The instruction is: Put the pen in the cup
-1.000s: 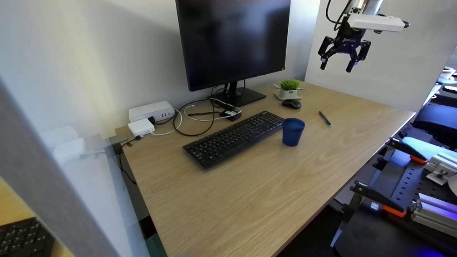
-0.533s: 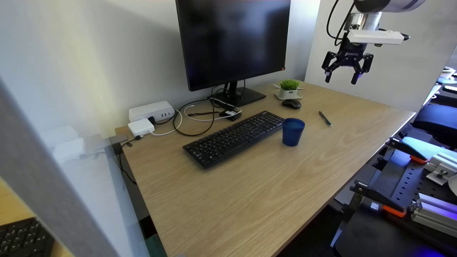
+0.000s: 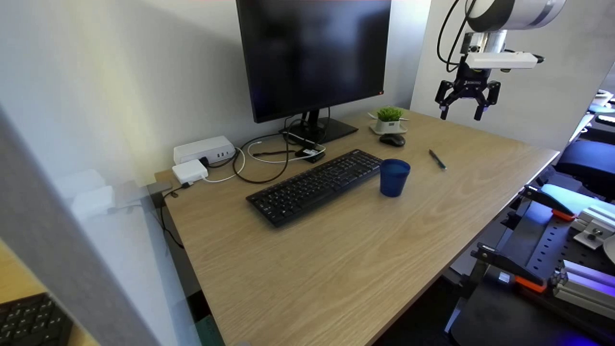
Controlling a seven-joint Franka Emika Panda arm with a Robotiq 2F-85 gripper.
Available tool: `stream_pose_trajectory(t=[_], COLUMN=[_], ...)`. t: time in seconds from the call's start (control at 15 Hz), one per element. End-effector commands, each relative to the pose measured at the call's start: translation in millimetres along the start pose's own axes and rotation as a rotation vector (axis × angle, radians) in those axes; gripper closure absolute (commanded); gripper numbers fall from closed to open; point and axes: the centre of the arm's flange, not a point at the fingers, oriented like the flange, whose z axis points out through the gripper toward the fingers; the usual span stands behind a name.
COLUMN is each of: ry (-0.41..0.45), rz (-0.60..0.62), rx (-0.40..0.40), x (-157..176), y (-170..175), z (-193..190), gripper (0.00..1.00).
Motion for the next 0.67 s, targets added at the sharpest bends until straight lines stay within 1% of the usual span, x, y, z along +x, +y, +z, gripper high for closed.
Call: stream_pose_trajectory(t=[0.0,0.2,0.6], ry=[-0.040,-0.058,-0.114], rz=[-0.022,-0.031,-0.044], rx=[0.002,0.009,0.019], x=[22,34,56], y=[3,10,35], z=[9,22,55], gripper=[0.00,0.00,0.00])
